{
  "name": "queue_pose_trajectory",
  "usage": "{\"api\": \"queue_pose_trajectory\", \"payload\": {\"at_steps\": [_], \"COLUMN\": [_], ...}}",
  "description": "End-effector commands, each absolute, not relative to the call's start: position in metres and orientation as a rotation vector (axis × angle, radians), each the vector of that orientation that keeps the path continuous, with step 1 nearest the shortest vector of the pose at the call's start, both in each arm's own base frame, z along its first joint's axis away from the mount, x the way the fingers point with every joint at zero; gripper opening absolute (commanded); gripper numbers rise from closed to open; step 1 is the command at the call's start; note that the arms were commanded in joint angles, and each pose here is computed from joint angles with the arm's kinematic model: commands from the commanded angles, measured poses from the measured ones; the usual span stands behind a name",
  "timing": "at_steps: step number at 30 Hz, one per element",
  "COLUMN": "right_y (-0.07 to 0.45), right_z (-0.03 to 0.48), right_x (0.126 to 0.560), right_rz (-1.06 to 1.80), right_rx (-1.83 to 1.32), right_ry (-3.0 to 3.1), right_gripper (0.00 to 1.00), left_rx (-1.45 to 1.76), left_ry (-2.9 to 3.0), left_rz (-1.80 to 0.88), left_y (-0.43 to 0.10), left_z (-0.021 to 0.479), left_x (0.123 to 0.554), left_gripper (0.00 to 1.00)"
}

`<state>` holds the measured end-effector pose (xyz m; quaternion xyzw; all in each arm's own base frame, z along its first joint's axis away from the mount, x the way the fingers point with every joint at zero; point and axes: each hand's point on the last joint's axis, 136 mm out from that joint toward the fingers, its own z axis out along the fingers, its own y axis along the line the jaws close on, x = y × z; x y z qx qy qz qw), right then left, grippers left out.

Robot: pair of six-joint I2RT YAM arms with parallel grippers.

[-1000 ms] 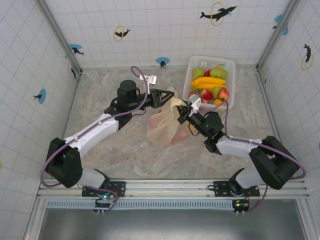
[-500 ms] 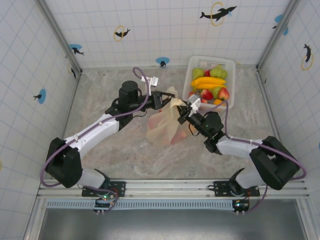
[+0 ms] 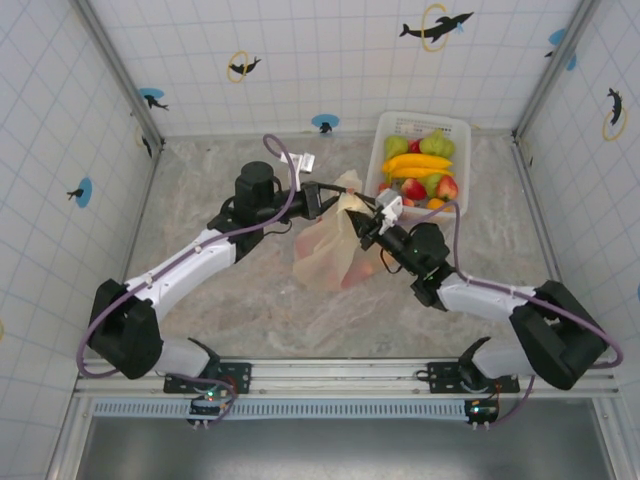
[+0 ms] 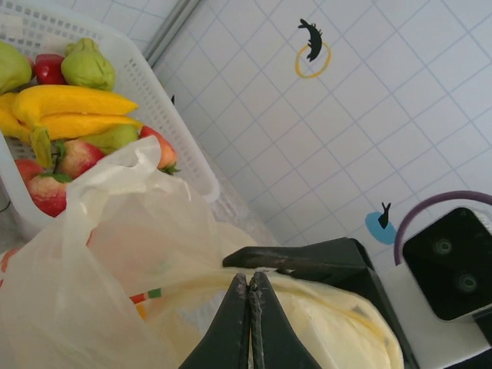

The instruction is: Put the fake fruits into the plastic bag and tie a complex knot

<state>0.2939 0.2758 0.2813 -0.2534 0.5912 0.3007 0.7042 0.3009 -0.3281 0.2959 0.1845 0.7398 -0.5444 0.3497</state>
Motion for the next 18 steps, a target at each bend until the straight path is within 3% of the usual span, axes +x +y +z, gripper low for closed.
{"api": "queue_pose_trajectory", "payload": {"at_steps": [1,5,8,13,18], "right_y": [0.270,0.254,0.233,0.203,0.204], "right_z": [0.307,0.313,0.317,0.324,0.298], "right_x": [0.282,0.260,0.242,0.215,0.191], "right_rz": [0.666,0.667,0.665,0.712,0.829], "right_rx": [-0.609,-0.702,-0.718,-0.689,-0.708], "right_ry": [1.292,1.352,1.411,1.452,1.454], "right_gripper": [0.64,0.87,0.95,0.87,0.68], "left_rx": [0.481,0.476,0.465,0.418,0.401], "left_ry": [1.875,1.884,1.896,1.953,1.991], "left_rz": [-1.410,-1.419,-1.428,-1.463,-1.498], "left_y": [-0.328,-0.330,-0.331,-0.333,-0.338], "left_z": [0.310,0.308,0.305,0.299,0.292], "left_x": [0.301,0.302,0.302,0.304,0.305], "left_gripper": [0.00,0.00,0.00,0.00,0.00]}}
